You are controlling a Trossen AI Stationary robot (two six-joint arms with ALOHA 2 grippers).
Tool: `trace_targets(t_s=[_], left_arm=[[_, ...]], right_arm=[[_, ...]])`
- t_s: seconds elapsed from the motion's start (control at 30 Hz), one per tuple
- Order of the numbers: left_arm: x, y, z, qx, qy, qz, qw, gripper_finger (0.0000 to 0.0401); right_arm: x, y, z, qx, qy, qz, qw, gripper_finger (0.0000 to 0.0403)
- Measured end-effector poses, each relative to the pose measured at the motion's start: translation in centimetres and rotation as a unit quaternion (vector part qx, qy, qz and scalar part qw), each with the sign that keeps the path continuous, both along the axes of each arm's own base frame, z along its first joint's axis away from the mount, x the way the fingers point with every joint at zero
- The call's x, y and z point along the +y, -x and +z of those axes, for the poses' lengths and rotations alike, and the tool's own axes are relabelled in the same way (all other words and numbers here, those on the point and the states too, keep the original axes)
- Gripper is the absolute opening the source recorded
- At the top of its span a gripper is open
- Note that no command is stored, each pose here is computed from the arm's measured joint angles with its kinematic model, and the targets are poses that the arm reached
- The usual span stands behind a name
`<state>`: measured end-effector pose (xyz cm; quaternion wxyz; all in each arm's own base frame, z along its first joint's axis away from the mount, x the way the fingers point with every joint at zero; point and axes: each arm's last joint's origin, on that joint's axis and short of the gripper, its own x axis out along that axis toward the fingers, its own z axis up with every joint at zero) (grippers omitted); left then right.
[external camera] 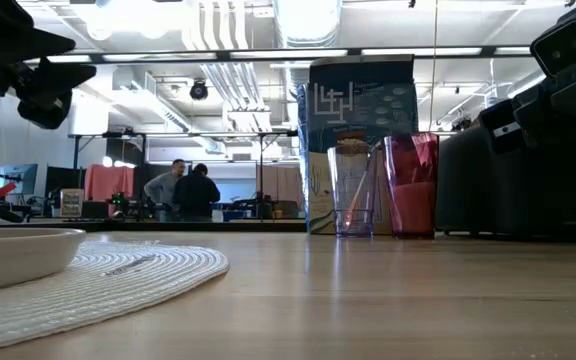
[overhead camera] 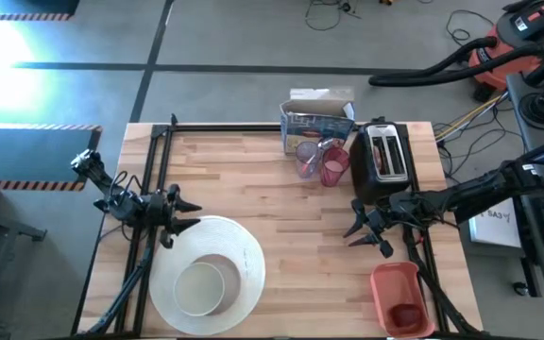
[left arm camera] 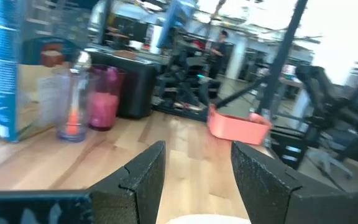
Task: Arrange a breakfast setting
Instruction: Move the white placemat to the center of the table
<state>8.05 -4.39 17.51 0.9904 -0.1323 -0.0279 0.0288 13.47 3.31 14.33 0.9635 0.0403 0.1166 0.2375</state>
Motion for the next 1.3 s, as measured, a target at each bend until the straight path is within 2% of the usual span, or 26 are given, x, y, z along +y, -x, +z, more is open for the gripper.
trace_targets(t_s=[0.67, 0.87, 1.0, 1.1, 1.17, 1.3], left_arm=[[0.0, 0.0, 0.1, -0.004, 0.005, 0.006, 1.0, 0.0167], [0.1, 0.1, 1.1, -0.048, 0.057, 0.005, 0.997, 0.0167], [0.2, 0.2, 1.3, -0.051, 0.084, 0.002, 0.995, 0.0167], [0.1, 0.2, 1.9, -0.057, 0.121, -0.023, 0.991, 0.0167], [0.1, 0.4, 2.4, -0.057, 0.124, -0.045, 0.99, 0.0167], [0.5, 0.8, 4.4, -0.063, 0.114, -0.047, 0.99, 0.0167]], right_arm=[[0.0, 0.0, 0.0, 0.0, 0.0, 0.0, 1.0, 0.0123], [0.0, 0.0, 0.0, 0.0, 0.0, 0.0, 1.0, 0.0123], [0.0, 0.0, 0.0, 0.0, 0.0, 0.0, 1.0, 0.0123], [0.0, 0.0, 0.0, 0.0, 0.0, 0.0, 1.0, 0.0123], [0.0, 0.0, 0.0, 0.0, 0.0, 0.0, 1.0, 0.0123], [0.0, 0.0, 0.0, 0.0, 0.0, 0.0, 1.0, 0.0123]])
